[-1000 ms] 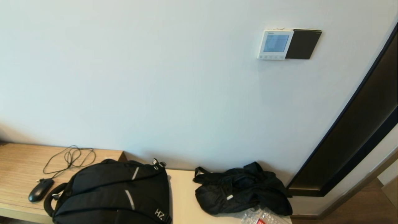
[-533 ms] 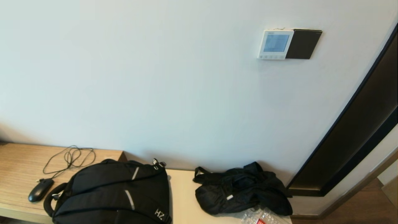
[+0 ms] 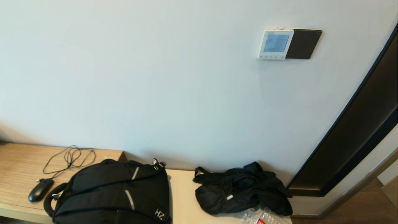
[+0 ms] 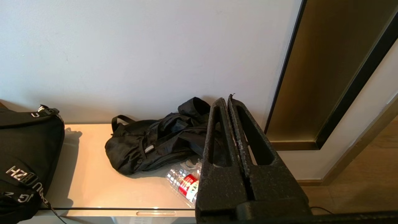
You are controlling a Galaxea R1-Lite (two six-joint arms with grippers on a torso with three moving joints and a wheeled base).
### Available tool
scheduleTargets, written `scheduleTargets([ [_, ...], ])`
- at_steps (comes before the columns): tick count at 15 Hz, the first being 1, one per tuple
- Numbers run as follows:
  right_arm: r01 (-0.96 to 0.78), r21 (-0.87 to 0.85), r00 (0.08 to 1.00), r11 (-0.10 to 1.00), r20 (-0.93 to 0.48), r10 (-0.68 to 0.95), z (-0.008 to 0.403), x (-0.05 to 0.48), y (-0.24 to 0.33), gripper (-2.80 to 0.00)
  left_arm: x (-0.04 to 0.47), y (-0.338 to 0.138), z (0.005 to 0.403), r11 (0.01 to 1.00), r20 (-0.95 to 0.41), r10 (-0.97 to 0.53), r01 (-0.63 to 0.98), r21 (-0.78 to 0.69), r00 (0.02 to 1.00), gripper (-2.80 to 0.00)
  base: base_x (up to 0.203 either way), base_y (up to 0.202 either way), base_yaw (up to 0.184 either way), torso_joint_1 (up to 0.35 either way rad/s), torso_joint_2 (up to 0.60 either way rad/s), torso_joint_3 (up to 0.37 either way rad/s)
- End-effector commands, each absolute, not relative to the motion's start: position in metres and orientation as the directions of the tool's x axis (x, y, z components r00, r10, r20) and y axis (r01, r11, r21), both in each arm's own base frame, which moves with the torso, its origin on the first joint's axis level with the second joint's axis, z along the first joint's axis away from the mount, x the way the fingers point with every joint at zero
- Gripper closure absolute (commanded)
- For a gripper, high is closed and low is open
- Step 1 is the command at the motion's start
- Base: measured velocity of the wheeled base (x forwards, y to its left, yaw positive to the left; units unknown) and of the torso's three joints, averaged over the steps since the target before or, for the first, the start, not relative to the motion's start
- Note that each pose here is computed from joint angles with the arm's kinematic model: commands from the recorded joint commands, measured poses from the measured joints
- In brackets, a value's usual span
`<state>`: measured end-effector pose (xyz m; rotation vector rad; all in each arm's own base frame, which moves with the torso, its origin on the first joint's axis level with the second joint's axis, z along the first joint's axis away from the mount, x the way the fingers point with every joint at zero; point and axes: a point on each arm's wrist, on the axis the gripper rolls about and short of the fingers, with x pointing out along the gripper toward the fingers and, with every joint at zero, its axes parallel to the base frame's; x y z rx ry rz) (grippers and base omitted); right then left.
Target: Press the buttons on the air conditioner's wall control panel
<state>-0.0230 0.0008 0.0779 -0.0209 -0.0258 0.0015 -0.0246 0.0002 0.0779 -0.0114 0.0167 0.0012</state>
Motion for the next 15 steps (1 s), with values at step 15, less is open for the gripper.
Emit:
scheduleTargets([
  [15, -0.001, -0.019, 1.000, 1.000, 0.023, 0.002, 0.0766, -0.0227, 0.0009, 0.00, -0.0246, 0.0002, 0.0777, 1.000, -0.017, 0.002, -0.002, -0.012, 1.000, 0.00, 0.000, 0.000, 0.000, 0.000, 0.00, 0.000],
])
